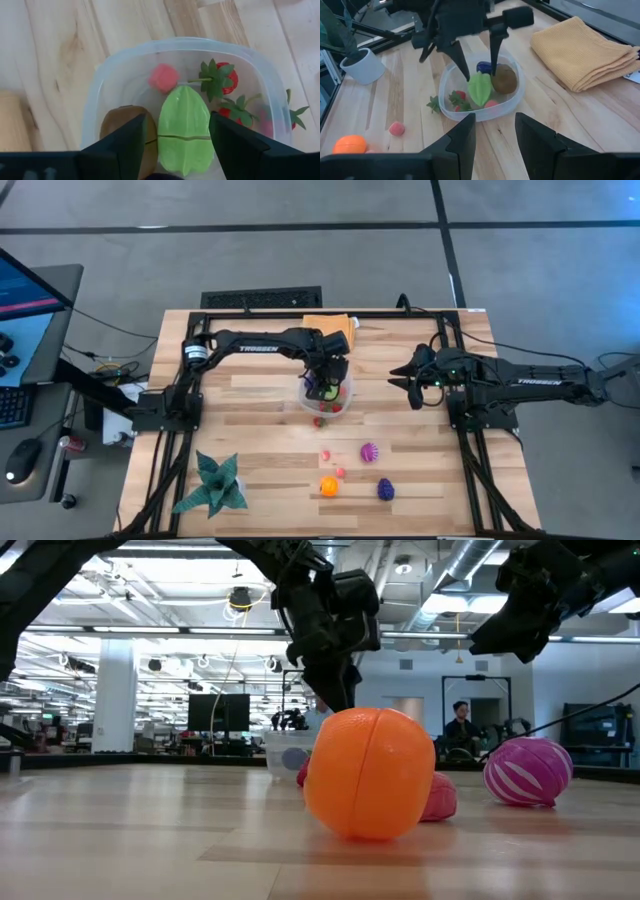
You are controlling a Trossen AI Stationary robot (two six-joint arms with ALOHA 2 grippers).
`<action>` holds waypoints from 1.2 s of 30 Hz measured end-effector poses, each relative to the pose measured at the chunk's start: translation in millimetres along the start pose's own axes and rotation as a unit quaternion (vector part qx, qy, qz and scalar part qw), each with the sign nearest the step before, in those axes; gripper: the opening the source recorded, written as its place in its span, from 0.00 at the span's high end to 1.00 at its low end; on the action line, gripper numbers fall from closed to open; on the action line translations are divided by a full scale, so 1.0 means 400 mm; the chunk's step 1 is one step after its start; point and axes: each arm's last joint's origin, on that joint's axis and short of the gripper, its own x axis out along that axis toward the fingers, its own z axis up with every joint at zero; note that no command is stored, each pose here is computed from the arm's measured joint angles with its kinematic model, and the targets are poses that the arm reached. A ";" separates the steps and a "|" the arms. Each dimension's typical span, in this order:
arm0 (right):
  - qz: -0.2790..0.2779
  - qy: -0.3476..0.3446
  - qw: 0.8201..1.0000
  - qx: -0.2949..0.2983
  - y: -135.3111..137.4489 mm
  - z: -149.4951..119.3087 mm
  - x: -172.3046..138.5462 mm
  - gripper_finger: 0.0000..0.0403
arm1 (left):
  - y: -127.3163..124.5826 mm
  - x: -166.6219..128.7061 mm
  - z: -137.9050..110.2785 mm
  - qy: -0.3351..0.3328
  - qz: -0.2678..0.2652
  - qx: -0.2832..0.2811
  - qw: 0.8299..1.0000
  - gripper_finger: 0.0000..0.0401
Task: Pick and placing Produce into tupperware
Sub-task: Put the purple onion into the transparent container
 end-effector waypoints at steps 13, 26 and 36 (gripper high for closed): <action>0.000 0.000 1.000 0.008 0.000 0.000 0.000 0.60 | -0.027 -0.280 0.032 -0.067 0.041 -0.028 0.997 0.48; 0.046 0.012 0.998 0.051 0.007 0.000 0.000 0.60 | -0.143 -0.475 -0.010 -0.104 0.040 -0.052 0.992 0.48; 0.121 0.054 0.987 0.089 0.041 -0.013 0.003 0.60 | -0.228 -0.509 -0.097 -0.115 0.069 -0.066 0.989 0.48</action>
